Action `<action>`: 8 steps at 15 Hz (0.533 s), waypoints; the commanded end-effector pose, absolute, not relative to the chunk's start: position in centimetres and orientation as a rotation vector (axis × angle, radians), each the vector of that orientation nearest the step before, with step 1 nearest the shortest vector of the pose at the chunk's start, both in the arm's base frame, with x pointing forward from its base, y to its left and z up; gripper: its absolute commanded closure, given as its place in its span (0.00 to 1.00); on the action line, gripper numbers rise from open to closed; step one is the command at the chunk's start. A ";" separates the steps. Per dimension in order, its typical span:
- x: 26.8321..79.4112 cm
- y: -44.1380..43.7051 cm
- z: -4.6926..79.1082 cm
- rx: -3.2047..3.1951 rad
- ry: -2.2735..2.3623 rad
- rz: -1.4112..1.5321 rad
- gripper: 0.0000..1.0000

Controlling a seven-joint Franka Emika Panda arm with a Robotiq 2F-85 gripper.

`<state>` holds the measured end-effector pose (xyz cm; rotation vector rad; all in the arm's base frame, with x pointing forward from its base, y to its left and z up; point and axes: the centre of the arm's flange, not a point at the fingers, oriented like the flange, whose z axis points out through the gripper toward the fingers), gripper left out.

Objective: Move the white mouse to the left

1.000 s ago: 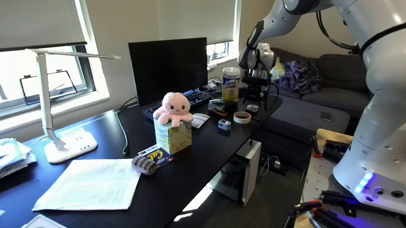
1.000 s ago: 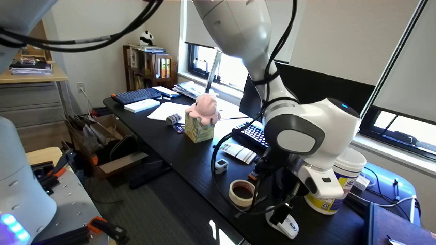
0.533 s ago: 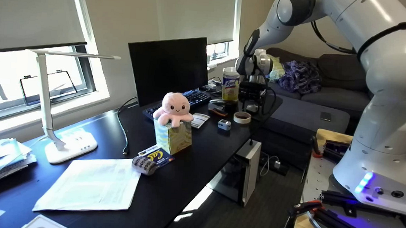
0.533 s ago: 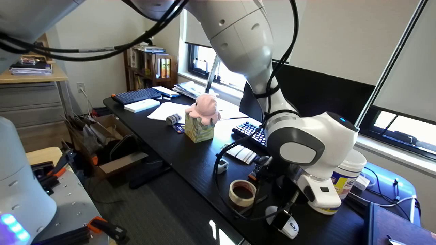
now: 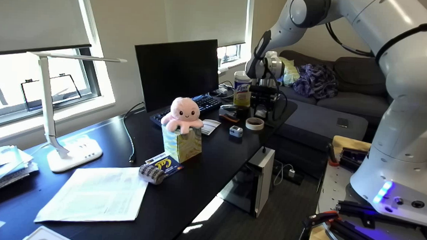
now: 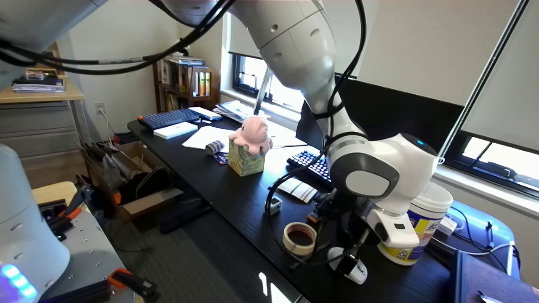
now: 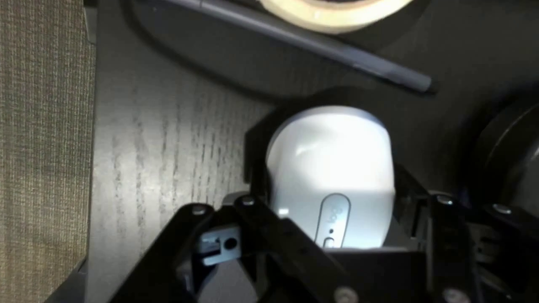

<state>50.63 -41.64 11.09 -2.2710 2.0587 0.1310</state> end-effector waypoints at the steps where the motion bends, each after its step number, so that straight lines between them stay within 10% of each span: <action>1: 49.8 -37.6 16.4 -2.327 1.892 0.131 0.55; 8: 46.0 -32.1 27.2 -2.581 1.474 0.008 0.55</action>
